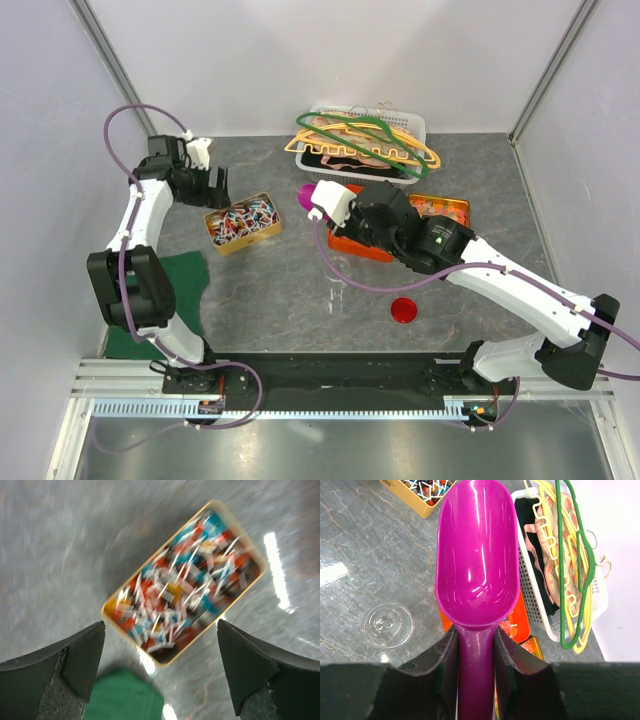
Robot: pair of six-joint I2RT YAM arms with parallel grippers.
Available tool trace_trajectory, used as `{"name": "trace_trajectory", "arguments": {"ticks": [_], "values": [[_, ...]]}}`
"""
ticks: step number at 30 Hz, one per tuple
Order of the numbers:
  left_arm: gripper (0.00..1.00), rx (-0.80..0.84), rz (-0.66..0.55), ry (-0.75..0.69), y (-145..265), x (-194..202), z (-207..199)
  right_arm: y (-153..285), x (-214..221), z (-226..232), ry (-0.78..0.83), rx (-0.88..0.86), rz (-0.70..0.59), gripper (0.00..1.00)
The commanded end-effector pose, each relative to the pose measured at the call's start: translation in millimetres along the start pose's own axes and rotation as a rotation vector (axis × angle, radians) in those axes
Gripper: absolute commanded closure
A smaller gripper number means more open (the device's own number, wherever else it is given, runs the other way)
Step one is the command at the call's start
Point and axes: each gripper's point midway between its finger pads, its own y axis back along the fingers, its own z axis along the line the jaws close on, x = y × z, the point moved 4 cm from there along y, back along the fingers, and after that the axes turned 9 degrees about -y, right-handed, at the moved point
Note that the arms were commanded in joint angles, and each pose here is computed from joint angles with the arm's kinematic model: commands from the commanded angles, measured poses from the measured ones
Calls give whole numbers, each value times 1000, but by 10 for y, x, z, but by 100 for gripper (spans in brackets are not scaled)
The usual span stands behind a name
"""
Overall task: Pack the candies
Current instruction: Pick up the storage box at the center of the board.
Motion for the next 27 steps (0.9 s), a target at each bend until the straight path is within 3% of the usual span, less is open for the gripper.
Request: {"name": "trace_trajectory", "arguments": {"ticks": [1,10,21,24,25,27], "values": [[2,-68,128,62,64,378,75,90,-113,-117,-17,47,-54,100],[11,-123,251,173,-128,926,269,100,-91,-99,-21,37,-53,100],[25,-101,292,301,-369,1082,388,95,-68,-93,-23,33,-52,100],[38,-98,303,307,-423,1099,409,88,-84,-92,-23,30,-54,100],[48,-99,303,305,-439,1098,422,89,-85,-88,-24,30,-54,100],[60,-106,293,304,-447,1062,450,73,-88,-81,-23,27,-52,100]]}}
